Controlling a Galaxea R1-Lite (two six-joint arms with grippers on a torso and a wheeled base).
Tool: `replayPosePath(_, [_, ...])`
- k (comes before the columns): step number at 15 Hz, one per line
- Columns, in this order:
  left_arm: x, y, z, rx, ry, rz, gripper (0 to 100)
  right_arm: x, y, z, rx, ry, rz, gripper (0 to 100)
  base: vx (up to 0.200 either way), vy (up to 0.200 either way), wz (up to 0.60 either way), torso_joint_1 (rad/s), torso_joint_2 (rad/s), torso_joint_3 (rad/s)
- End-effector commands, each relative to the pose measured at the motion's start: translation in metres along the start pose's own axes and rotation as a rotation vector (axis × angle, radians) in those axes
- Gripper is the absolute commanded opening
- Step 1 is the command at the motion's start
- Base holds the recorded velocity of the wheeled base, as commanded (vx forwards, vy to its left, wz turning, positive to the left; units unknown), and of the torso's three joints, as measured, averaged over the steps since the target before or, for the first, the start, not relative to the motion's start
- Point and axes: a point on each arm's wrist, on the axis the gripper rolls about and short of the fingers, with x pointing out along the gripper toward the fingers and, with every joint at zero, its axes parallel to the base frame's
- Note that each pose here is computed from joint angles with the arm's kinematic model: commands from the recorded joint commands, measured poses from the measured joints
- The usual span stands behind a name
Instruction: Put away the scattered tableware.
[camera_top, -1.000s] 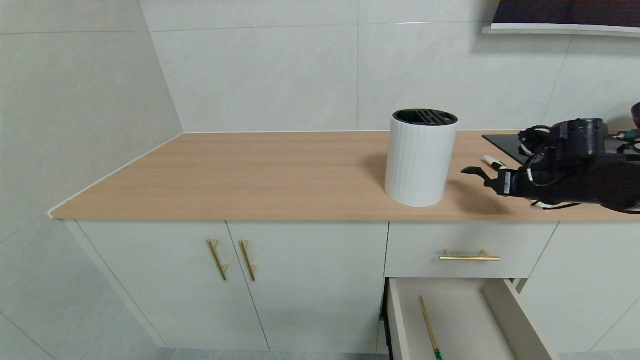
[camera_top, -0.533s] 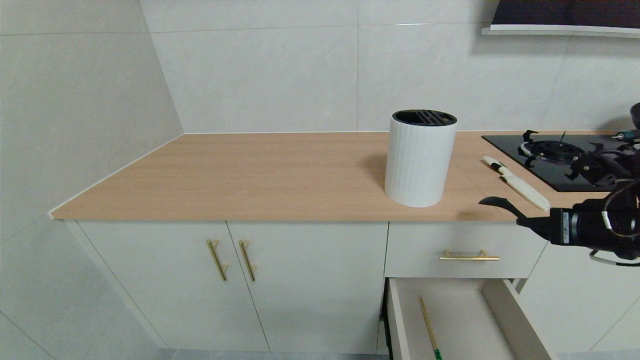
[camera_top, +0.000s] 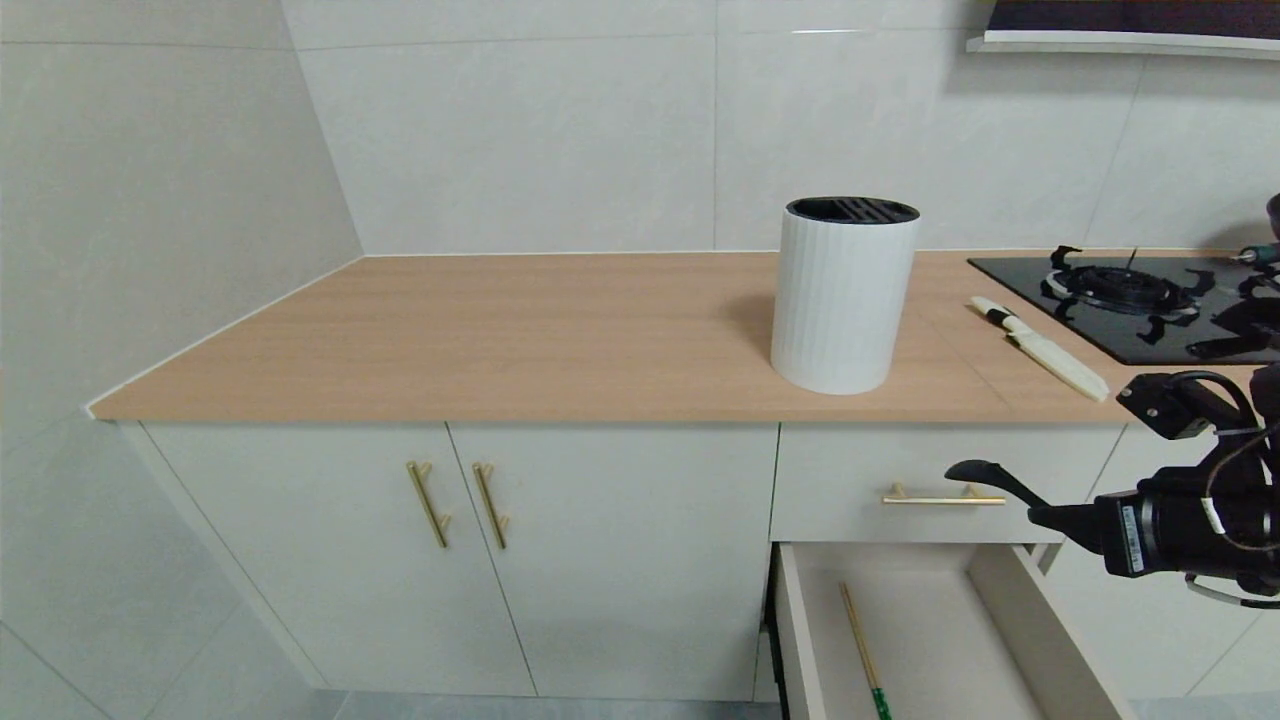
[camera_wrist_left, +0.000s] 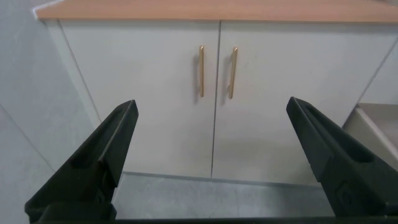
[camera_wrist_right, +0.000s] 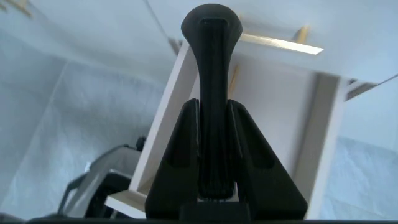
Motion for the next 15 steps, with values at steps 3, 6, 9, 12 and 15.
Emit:
replayPosePath(3, [0.0, 0.0, 0.0, 0.0, 0.0, 0.001, 100, 0.008, -0.001, -0.005, -0.014, 0.039, 0.005, 0, 0.0, 0.0, 0.0, -0.193, 0.47, 0.279])
replayPosePath(6, [0.0, 0.0, 0.0, 0.0, 0.0, 0.001, 100, 0.009, 0.001, -0.007, -0.018, 0.047, 0.012, 0, 0.0, 0.0, 0.0, -0.178, 0.47, 0.282])
replayPosePath(9, [0.0, 0.0, 0.0, 0.0, 0.0, 0.001, 100, 0.014, 0.001, -0.01, -0.027, 0.069, 0.019, 0, 0.0, 0.0, 0.0, -0.162, 0.46, 0.299])
replayPosePath(12, [0.0, 0.0, 0.0, 0.0, 0.0, 0.001, 100, 0.02, 0.0, -0.013, -0.04, 0.094, 0.021, 0, 0.0, 0.0, 0.0, -0.141, 0.45, 0.313])
replayPosePath(15, [0.0, 0.0, 0.0, 0.0, 0.0, 0.001, 100, 0.024, -0.001, -0.015, -0.037, 0.11, 0.02, 0, 0.0, 0.0, 0.0, -0.098, 0.37, 0.268])
